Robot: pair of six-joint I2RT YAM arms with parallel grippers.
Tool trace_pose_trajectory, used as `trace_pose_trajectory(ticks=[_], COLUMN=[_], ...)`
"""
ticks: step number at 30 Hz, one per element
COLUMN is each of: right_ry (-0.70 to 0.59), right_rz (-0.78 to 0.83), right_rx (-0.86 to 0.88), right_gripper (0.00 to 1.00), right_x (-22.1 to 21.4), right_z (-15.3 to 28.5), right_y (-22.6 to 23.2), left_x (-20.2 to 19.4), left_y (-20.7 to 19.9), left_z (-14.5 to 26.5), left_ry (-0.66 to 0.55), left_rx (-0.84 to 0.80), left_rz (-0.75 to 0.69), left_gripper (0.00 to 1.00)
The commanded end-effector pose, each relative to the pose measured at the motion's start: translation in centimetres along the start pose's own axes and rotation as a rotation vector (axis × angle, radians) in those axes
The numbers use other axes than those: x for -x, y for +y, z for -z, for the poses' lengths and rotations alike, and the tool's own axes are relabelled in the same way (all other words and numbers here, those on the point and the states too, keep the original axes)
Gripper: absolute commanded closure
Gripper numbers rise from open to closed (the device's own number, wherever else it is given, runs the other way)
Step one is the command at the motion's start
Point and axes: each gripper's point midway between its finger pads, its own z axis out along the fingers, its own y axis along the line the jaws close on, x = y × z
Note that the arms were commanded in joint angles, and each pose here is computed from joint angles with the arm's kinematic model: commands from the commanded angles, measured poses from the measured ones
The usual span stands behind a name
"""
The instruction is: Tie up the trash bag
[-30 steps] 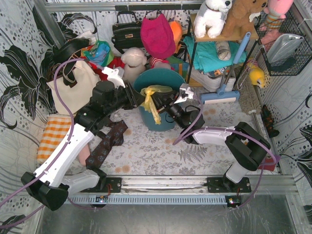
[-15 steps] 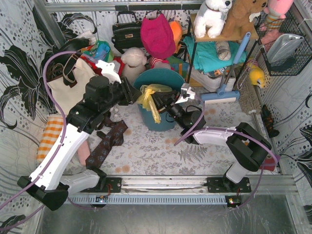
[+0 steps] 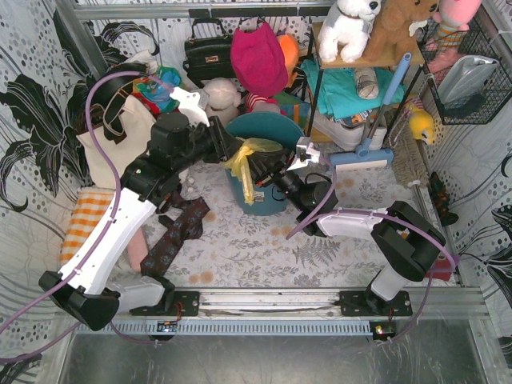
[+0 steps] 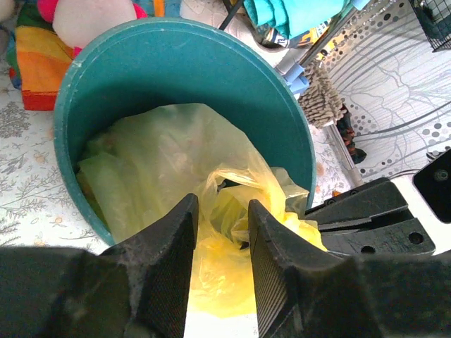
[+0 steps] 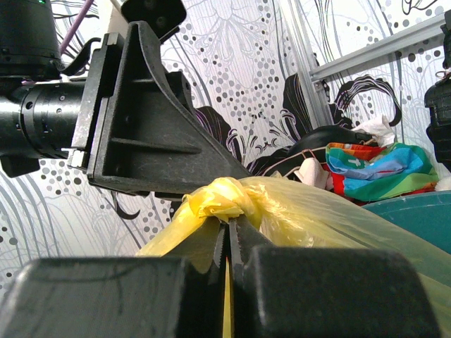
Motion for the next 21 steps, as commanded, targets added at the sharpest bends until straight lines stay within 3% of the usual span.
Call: trace_pose_trajectory(ticks=[1,12,21], right_ry=[-0.079,-0.076,-0.099], right_rz=[-0.015,-0.015,-0.003], right_rx=[0.069,0.062,0.053], right_gripper=[1.0,1.0,1.0], right_x=[2.7,2.5,2.8], right_z=[-0.7,-1.0,-1.4], right_y=[2.0,1.8,1.5], left_x=[1.6,-0.7,-4.2], left_y=[-1.6,-4.3,-3.5], left_z=[-0.3,0.2,0.8], left_ry=[-0.045,0.042,0.125], left_rx=[-0.076,-0.257,-0.266], left_rz=[-0.007,0.016,0.064], left_gripper=[0.58,0.57,0.54])
